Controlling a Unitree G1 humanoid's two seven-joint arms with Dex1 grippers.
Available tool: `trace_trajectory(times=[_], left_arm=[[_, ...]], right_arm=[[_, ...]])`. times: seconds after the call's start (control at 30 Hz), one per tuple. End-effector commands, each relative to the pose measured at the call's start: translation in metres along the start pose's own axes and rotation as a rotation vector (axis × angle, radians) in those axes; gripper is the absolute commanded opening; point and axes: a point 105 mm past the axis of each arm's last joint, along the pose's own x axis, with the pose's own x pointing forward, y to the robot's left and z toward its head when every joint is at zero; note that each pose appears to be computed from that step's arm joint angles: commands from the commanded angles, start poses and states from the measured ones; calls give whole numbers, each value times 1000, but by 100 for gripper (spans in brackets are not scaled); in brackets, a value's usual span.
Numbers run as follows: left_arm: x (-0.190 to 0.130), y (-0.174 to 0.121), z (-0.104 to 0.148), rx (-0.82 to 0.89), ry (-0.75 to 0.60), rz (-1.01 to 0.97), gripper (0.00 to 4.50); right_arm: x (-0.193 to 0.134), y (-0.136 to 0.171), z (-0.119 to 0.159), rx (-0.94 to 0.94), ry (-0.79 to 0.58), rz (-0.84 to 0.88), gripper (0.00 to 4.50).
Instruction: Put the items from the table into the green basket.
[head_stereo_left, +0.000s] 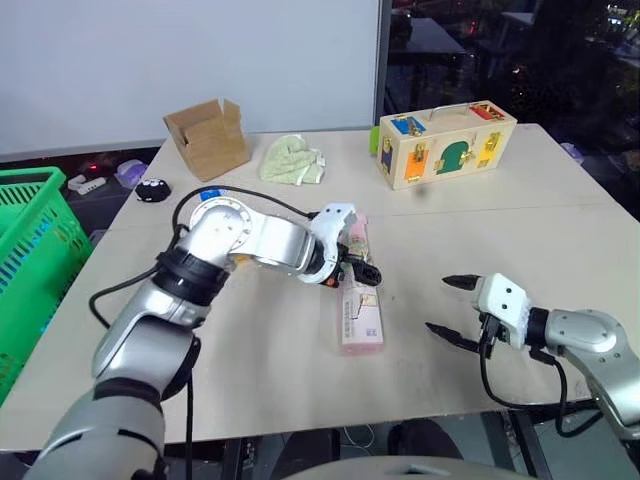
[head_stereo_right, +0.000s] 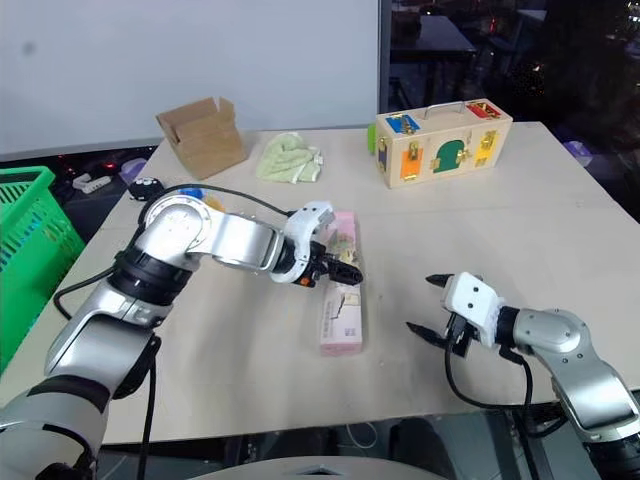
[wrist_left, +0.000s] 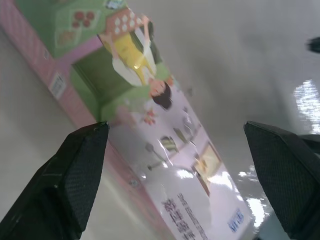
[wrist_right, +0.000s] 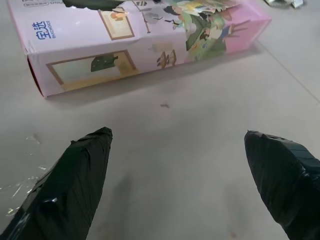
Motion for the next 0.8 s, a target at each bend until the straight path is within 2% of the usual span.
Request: trace_trajectory(times=[0.03, 0.27, 0.53, 0.8], left_arm=[[12, 11, 0, -28, 71, 116, 447], [15, 33, -3, -64, 125, 275, 447], [-11, 37, 12, -32, 24, 305, 447], [-10, 35, 12, -44, 22, 286, 447]], right_arm=[[-15, 8, 17, -26, -52, 22, 450], [-35, 16, 29, 9, -116, 48, 450], [-47, 10, 64, 1, -289, 70, 450], [-50, -12, 58, 11, -277, 67, 450]])
